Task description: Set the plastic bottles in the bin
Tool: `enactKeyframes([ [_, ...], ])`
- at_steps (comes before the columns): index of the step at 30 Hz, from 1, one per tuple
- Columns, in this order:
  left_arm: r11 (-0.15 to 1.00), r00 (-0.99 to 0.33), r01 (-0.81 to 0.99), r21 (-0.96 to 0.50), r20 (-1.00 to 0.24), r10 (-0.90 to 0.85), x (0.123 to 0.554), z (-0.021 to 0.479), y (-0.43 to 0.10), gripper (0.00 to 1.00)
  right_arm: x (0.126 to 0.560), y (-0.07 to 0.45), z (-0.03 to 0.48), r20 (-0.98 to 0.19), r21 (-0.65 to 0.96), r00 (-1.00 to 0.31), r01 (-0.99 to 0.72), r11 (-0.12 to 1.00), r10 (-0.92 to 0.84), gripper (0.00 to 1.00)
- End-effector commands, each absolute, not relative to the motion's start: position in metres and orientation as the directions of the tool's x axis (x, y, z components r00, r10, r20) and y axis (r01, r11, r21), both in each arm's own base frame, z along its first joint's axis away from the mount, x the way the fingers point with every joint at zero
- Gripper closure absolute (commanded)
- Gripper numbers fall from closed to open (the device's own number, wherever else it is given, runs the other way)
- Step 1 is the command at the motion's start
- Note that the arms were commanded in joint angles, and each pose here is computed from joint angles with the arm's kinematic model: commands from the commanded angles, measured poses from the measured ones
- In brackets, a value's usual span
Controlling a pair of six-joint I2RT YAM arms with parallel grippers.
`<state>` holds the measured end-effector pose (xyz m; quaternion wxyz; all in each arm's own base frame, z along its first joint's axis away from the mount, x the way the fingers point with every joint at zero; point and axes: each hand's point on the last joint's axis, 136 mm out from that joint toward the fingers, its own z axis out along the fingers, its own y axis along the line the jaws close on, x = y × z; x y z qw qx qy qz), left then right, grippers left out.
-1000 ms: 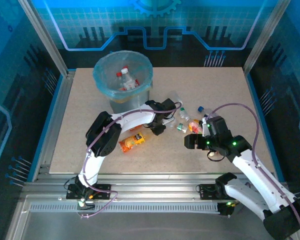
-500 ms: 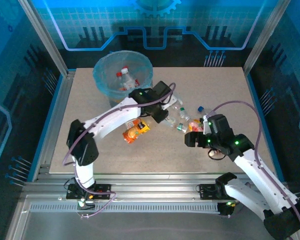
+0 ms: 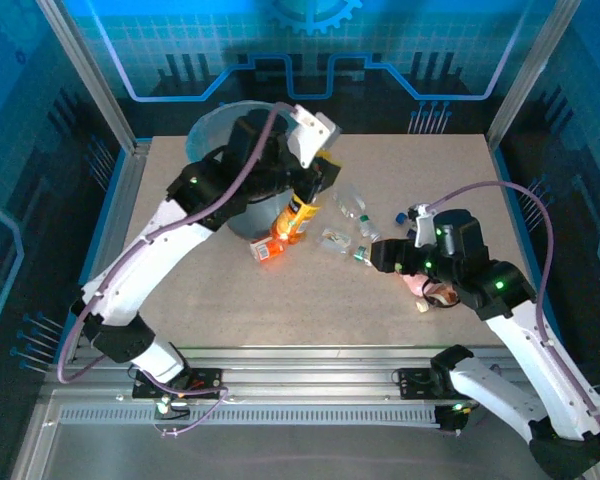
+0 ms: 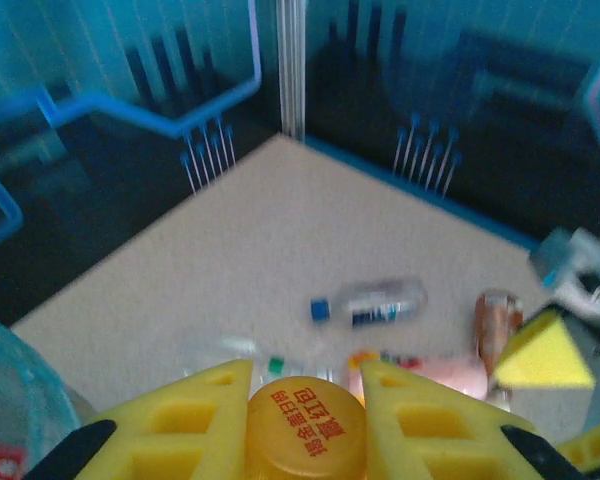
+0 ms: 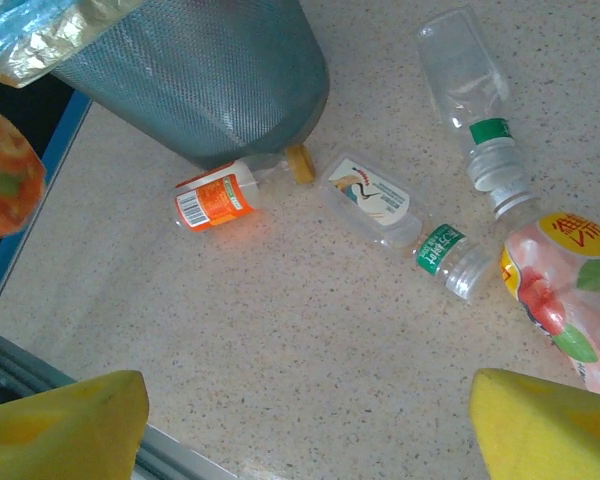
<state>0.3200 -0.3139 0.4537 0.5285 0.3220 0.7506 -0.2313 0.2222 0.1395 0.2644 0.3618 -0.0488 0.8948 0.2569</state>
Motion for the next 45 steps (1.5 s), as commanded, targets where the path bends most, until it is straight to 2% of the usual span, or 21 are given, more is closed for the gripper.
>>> enactKeyframes([
  [1,0.734,-0.097,0.679,-0.003,-0.992,0.086,0.331,0.521,-0.293,1.00,0.225,0.148,0.279,-0.696,0.425,-0.713,-0.308,0.851,0.090,0.16],
  [8,0.884,-0.017,0.448,-0.132,-0.990,-0.139,0.391,0.571,-0.206,1.00,0.235,0.181,0.302,-0.713,0.434,-0.699,-0.383,0.815,0.052,0.17],
  [14,0.935,-0.003,0.288,-0.208,-0.976,-0.217,0.434,0.566,-0.138,1.00,0.242,0.234,0.356,-0.803,0.363,-0.595,-0.544,0.756,-0.043,0.17],
  [19,0.959,-0.044,0.174,-0.225,-0.974,-0.221,0.468,0.526,-0.095,1.00,0.241,0.282,0.379,-0.832,0.331,-0.543,-0.645,0.689,-0.109,0.16],
  [24,0.969,-0.080,0.139,-0.205,-0.977,-0.196,0.485,0.474,-0.079,1.00,0.234,0.311,0.372,-0.825,0.323,-0.543,-0.682,0.656,-0.158,0.16],
  [30,0.957,-0.131,0.210,-0.201,-0.976,-0.176,0.496,0.426,-0.090,1.00,0.226,0.319,0.349,-0.797,0.312,-0.568,-0.678,0.665,-0.205,0.15],
  [34,0.958,-0.163,0.195,-0.209,-0.970,-0.179,0.500,0.403,-0.087,1.00,0.222,0.312,0.342,-0.792,0.302,-0.575,-0.663,0.685,-0.208,0.14],
  [35,0.957,-0.170,0.195,-0.214,-0.969,-0.182,0.500,0.399,-0.087,0.93,0.221,0.310,0.339,-0.790,0.300,-0.577,-0.658,0.691,-0.206,0.14],
  [36,0.956,-0.170,0.196,-0.219,-0.967,-0.187,0.499,0.397,-0.086,0.80,0.221,0.308,0.338,-0.790,0.296,-0.577,-0.653,0.697,-0.205,0.14],
  [38,0.951,-0.173,0.204,-0.230,-0.965,-0.197,0.496,0.394,-0.087,0.69,0.221,0.305,0.336,-0.791,0.293,-0.578,-0.645,0.705,-0.199,0.14],
  [40,0.949,-0.165,0.205,-0.238,-0.964,-0.206,0.492,0.394,-0.086,0.46,0.220,0.302,0.335,-0.792,0.291,-0.578,-0.642,0.709,-0.197,0.14],
  [42,0.948,-0.157,0.208,-0.239,-0.965,-0.209,0.489,0.397,-0.085,0.39,0.220,0.301,0.334,-0.791,0.289,-0.579,-0.639,0.713,-0.199,0.14],
  [45,0.947,-0.145,0.210,-0.241,-0.966,-0.214,0.485,0.404,-0.084,0.37,0.220,0.301,0.333,-0.791,0.283,-0.578,-0.640,0.715,-0.204,0.14],
])
